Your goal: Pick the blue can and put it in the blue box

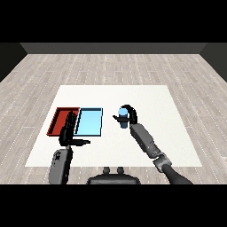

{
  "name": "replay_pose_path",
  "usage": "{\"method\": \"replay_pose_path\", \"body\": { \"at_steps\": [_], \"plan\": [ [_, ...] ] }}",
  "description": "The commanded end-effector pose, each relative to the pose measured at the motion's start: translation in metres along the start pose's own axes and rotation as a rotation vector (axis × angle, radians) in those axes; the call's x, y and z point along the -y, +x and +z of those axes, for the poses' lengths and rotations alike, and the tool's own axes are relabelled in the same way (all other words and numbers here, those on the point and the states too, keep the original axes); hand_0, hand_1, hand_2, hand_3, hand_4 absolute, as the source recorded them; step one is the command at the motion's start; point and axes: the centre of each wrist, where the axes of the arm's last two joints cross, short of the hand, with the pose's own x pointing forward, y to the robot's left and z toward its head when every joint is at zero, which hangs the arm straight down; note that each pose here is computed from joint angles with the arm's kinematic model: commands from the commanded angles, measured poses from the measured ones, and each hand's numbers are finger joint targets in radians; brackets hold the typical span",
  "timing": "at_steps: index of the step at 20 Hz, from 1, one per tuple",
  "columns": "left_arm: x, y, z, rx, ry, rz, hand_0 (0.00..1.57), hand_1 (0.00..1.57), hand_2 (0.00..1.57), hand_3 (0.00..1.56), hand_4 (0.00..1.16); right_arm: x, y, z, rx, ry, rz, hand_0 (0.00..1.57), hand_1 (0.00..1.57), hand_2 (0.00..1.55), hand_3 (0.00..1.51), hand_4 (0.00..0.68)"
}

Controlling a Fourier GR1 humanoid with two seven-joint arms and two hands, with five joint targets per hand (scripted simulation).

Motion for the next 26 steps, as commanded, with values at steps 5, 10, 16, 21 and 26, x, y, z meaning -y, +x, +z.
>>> {"method": "replay_pose_path", "body": {
  "at_steps": [5,10,16,21,26],
  "plan": [
    [0.027,-0.015,-0.0164,-0.092,-0.106,0.024,0.00,0.00,0.00,0.00,0.00,0.012,0.063,-0.009,0.158,0.063,0.070,1.44,1.44,1.45,1.40,0.615],
    [0.062,-0.021,-0.0097,-0.130,-0.111,0.036,0.00,0.00,0.00,0.00,0.00,0.014,0.068,0.000,0.172,0.060,0.114,1.42,1.42,1.45,1.40,0.616],
    [0.075,-0.031,-0.0021,-0.156,-0.133,0.065,0.00,0.00,0.00,0.00,0.00,0.026,0.079,0.051,0.188,0.047,0.116,1.42,1.42,1.45,1.40,0.616],
    [0.090,-0.028,-0.0222,-0.209,-0.173,0.090,0.00,0.00,0.00,0.00,0.00,0.018,0.072,0.054,0.201,0.070,0.155,1.44,1.44,1.45,1.40,0.615],
    [0.090,-0.035,-0.0212,-0.230,-0.185,0.115,0.00,0.00,0.00,0.00,0.00,0.003,0.087,0.043,0.195,0.122,0.143,1.46,1.46,1.46,1.40,0.608]
  ]
}}
